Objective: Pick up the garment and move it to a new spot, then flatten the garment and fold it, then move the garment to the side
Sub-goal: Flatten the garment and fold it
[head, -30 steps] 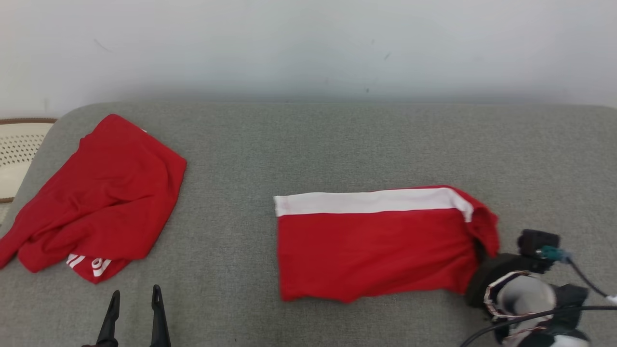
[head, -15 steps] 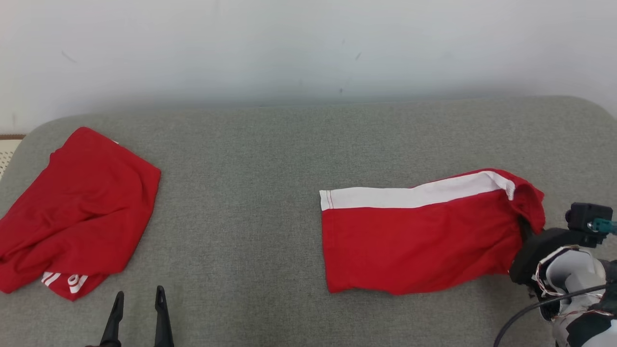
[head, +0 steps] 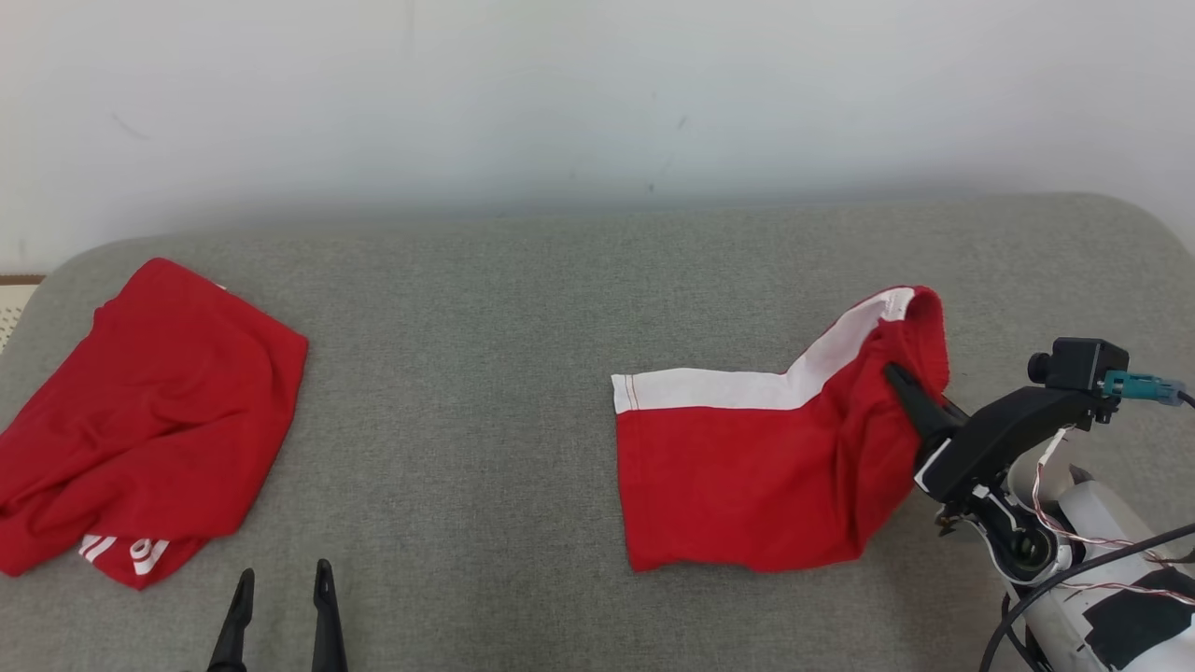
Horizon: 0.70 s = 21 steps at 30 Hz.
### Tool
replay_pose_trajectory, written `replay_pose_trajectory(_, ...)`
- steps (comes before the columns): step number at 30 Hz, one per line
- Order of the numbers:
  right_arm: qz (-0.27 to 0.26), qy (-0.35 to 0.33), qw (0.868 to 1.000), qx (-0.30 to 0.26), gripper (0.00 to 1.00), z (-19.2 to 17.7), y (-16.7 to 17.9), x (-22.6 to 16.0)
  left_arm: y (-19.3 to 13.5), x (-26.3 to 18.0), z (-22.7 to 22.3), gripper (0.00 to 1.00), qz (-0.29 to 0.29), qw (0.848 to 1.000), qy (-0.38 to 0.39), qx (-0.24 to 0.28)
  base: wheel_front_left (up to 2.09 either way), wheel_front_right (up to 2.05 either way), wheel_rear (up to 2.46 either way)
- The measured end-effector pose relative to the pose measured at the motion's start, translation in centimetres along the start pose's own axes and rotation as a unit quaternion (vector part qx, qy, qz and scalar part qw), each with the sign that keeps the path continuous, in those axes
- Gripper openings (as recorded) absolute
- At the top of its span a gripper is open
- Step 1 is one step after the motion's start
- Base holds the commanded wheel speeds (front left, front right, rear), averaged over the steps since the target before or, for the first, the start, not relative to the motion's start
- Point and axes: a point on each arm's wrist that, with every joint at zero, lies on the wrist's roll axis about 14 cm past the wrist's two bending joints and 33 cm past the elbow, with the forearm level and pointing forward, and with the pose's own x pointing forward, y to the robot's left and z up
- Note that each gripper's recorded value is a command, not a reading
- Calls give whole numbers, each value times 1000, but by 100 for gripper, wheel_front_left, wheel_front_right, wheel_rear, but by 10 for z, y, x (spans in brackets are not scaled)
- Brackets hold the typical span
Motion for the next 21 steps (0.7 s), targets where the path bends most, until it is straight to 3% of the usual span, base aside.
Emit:
replay_pose_trajectory(12, 80, 43, 995, 33, 0, -31, 60, 18, 5, -5, 0, 100, 4, 1000, 3, -2, 0, 0, 0)
replay_pose_trajectory(21, 97, 86, 991, 38, 0, -63, 84, 36, 9, -9, -2, 100, 10, 1000, 6, -4, 0, 0, 0)
